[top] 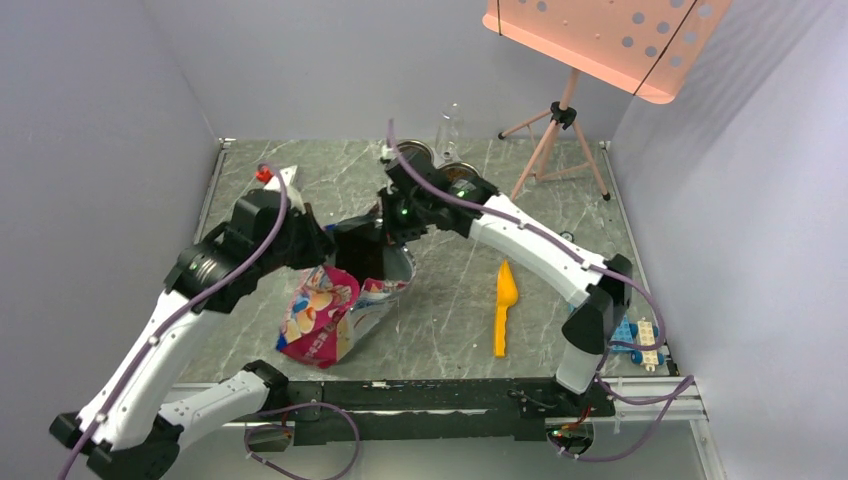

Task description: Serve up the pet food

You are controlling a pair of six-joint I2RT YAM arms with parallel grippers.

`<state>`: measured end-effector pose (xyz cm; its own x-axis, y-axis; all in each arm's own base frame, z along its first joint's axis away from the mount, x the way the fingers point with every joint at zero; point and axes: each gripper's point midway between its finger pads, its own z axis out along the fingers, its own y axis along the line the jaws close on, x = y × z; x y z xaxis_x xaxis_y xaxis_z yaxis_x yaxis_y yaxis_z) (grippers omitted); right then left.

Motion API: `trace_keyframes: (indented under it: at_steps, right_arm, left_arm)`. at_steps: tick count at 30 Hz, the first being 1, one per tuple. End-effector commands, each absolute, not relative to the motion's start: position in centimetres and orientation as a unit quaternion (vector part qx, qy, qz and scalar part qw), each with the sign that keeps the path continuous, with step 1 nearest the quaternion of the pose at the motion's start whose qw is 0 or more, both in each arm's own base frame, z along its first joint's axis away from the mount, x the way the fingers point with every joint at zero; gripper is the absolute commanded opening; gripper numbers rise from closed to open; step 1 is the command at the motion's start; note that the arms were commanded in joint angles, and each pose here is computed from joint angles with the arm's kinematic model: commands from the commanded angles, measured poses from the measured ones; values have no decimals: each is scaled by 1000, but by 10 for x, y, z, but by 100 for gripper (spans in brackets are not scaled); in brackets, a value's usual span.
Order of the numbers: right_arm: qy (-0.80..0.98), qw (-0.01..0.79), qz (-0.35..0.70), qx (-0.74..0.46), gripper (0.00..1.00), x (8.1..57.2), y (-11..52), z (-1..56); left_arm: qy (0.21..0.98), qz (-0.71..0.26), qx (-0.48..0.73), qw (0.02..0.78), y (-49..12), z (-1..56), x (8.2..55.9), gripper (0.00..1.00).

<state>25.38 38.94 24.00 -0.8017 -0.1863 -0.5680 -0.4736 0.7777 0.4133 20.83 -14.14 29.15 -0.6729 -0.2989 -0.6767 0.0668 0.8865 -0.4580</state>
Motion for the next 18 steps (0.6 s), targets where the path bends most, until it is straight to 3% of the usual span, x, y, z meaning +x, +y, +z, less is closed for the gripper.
trace_keyframes:
  at_steps: [1,5,8,13,15,18]
  right_arm:
    - [837,427,343,6,0,310,334,392]
    - [811,453,367,40,0,317,329,427]
    - [798,457,390,41,0,318,334,440]
    - [796,442,411,37,0,315,343,442]
    - [796,436,418,40,0,316,342,440]
    - [796,425,428,49,0,320,340,438]
  left_arm:
    - [847,-326,4,420,-192,342,231,0]
    - [845,-384,71,365,-232,350,232,16]
    - [849,-399,101,331,-249,338,234,44]
    - [836,-403,148,342,-263,341,229,86]
    - [833,-392,169,353,-266,343,225,95]
    - [841,-359,190,358,-268,335,218,99]
